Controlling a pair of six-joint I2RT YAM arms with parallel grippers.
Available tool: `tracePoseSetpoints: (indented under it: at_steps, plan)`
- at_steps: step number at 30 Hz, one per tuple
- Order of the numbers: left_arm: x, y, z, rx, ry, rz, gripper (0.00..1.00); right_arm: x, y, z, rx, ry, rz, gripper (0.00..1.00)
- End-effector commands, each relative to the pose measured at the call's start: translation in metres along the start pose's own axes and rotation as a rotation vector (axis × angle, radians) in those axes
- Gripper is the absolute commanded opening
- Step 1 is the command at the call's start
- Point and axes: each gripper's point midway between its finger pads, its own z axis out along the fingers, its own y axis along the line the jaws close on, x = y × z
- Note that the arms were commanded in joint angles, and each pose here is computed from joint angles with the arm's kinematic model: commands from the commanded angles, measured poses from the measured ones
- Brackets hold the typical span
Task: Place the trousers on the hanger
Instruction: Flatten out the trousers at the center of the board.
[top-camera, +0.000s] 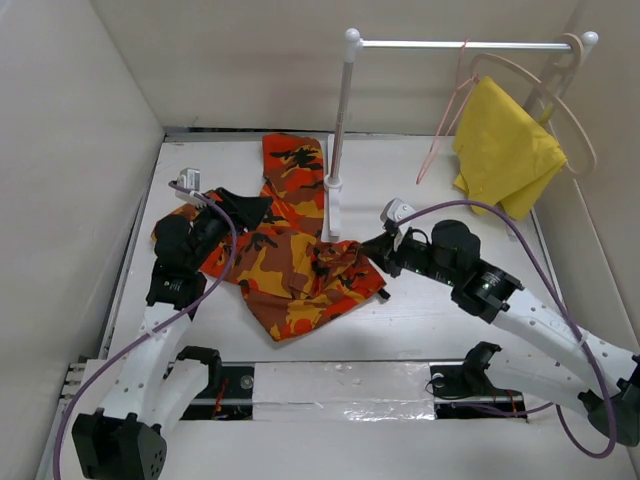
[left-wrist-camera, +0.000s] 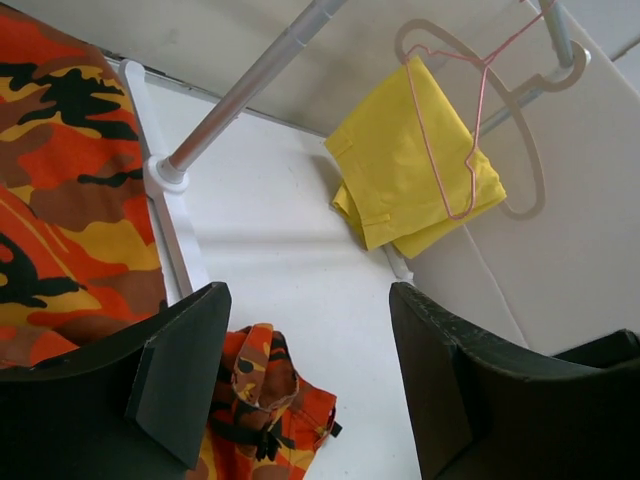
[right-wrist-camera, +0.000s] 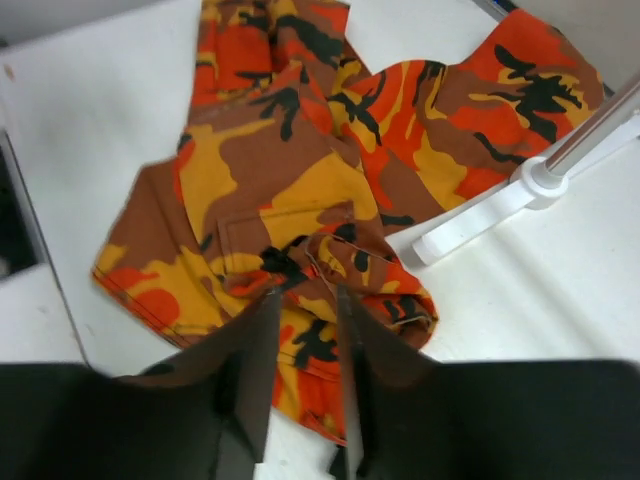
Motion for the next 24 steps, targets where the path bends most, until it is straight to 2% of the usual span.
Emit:
tracePoseSetpoints:
  at_steps: [1, 2, 3, 6, 9, 10, 12, 13, 16, 19, 21, 24]
  plan:
    - [-0.006, -0.005, -0.01, -0.009, -0.023, 0.049, 0.62, 0.007, 0.004, 0.012, -0.019, -0.011, -0.003, 0.08]
    - [-0.008, -0.008, -0.016, -0.008, -0.043, 0.057, 0.62, 0.012, 0.004, 0.016, -0.021, -0.002, 0.006, 0.02]
    - [-0.006, -0.003, -0.019, -0.029, -0.05, 0.051, 0.61, 0.012, 0.007, 0.019, -0.03, -0.008, 0.003, 0.0]
    - [-0.002, 0.003, -0.027, -0.065, -0.047, 0.063, 0.54, 0.02, 0.004, 0.028, -0.017, 0.008, 0.011, 0.0]
    - [0.005, 0.015, -0.032, -0.117, -0.031, 0.068, 0.4, 0.029, 0.005, 0.038, -0.017, 0.031, 0.015, 0.0]
    - [0.008, 0.018, -0.034, -0.127, -0.023, 0.063, 0.27, 0.031, 0.002, 0.041, -0.003, 0.041, 0.013, 0.12]
    - [0.012, 0.02, -0.037, -0.139, -0.009, 0.074, 0.17, 0.037, 0.001, 0.047, -0.007, 0.056, 0.008, 0.32]
    - [0.019, 0.026, -0.039, -0.164, 0.018, 0.067, 0.06, 0.047, 0.005, 0.054, -0.025, 0.083, 0.006, 0.52]
    - [0.034, 0.046, -0.045, -0.235, 0.06, 0.067, 0.0, 0.064, 0.005, 0.072, -0.038, 0.12, 0.007, 0.75]
    - [0.047, 0.061, -0.053, -0.299, 0.111, 0.066, 0.0, 0.083, 0.01, 0.093, -0.075, 0.148, 0.017, 0.84]
    - [0.05, 0.063, -0.055, -0.305, 0.113, 0.06, 0.0, 0.089, 0.015, 0.106, -0.101, 0.157, 0.013, 0.85]
    - [0.055, 0.07, -0.059, -0.342, 0.128, 0.051, 0.16, 0.101, 0.021, 0.124, -0.111, 0.209, -0.023, 0.87]
